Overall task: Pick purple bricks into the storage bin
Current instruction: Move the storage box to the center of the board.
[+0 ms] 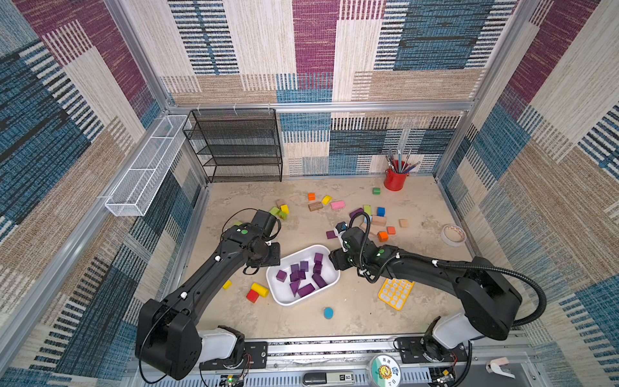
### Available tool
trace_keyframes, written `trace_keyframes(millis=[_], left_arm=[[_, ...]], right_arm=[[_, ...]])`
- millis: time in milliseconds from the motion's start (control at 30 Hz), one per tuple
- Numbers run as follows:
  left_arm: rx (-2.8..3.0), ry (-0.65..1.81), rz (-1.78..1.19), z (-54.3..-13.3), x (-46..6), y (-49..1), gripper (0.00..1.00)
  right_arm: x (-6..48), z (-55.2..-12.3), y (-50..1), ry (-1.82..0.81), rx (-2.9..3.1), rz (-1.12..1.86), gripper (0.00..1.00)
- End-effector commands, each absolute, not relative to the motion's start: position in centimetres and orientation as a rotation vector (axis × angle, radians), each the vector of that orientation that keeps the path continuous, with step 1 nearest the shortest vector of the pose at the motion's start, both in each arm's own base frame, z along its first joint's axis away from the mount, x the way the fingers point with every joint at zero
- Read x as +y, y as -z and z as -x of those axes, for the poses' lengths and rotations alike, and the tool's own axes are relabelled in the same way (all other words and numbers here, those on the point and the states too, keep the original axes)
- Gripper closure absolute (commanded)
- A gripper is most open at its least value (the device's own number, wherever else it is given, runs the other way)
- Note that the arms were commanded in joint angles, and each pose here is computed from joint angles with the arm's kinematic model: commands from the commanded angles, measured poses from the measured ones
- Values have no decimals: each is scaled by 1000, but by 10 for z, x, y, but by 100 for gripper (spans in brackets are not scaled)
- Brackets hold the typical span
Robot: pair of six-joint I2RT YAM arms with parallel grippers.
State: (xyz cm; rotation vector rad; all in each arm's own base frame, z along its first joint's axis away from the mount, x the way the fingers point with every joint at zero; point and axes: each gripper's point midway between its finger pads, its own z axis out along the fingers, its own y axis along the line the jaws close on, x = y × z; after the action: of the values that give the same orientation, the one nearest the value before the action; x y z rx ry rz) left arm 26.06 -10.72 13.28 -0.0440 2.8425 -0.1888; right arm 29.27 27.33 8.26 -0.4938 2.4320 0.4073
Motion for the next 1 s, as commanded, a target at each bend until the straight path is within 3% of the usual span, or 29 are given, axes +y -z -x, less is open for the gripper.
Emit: trace_keyframes(millis=[0, 433, 567, 967], left_arm=[[2832, 171, 18, -261, -103, -137, 48], [2822, 182, 16, -260, -99, -138, 48], [2817, 201, 17, -260, -101, -139, 48], [2795, 245, 21, -257, -103, -144, 48]], right_arm=[[279, -291, -79, -421, 2446, 510, 36], [290, -289, -68, -447, 2478, 492, 59], [291, -290, -63, -443, 2487, 489, 62], [309, -302, -80, -470, 2464, 477, 91]])
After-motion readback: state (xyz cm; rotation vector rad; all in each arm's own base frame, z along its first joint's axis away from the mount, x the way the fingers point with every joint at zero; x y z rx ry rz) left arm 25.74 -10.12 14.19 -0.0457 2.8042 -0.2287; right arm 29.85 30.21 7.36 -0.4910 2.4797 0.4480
